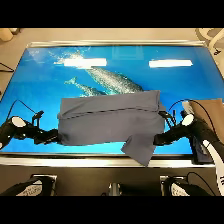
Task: Fold the shirts.
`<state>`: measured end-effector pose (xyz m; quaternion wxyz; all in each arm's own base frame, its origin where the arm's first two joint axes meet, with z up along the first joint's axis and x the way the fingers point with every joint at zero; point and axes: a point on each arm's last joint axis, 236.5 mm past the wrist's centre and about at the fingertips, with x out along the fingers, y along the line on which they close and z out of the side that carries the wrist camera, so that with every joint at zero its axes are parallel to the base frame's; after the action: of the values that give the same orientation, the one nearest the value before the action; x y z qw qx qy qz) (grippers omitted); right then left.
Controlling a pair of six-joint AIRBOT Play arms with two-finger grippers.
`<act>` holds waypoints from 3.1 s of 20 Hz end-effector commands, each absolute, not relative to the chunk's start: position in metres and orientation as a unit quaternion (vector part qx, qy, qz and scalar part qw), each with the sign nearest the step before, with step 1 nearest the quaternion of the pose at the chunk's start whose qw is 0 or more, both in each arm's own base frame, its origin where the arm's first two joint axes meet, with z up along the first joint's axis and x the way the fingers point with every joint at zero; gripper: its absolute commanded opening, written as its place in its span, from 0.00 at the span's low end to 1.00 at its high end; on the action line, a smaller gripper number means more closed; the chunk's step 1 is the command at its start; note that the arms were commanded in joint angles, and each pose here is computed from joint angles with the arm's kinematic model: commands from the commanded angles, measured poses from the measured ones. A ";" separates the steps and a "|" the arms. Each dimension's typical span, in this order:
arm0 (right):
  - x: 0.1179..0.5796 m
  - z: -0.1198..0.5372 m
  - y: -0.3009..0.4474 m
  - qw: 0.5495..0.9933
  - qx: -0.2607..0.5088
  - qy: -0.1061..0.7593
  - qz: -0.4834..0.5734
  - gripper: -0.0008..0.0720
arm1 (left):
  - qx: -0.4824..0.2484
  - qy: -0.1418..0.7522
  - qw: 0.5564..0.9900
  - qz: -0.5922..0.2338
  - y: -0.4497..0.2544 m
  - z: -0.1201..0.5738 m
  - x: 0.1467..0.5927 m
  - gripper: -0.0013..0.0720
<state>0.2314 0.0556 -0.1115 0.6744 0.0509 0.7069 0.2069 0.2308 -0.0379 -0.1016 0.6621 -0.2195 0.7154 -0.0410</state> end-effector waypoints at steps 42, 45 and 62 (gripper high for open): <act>0.463 -0.095 0.011 0.740 0.124 0.608 0.258 1.00 | -0.231 0.491 0.837 -0.064 -0.014 0.085 0.463 0.92; 0.477 -0.104 0.038 0.746 0.141 0.598 0.256 0.99 | -0.213 0.471 0.851 -0.090 -0.038 0.113 0.456 0.92; 0.444 0.123 0.085 0.826 0.090 0.455 0.319 0.04 | -0.341 0.563 0.676 -0.330 -0.393 -0.011 0.426 0.05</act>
<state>0.4708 0.0766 0.0818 0.8234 0.1121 0.4704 0.2971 0.4405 -0.3283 0.0086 0.7295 -0.2812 0.5484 -0.2969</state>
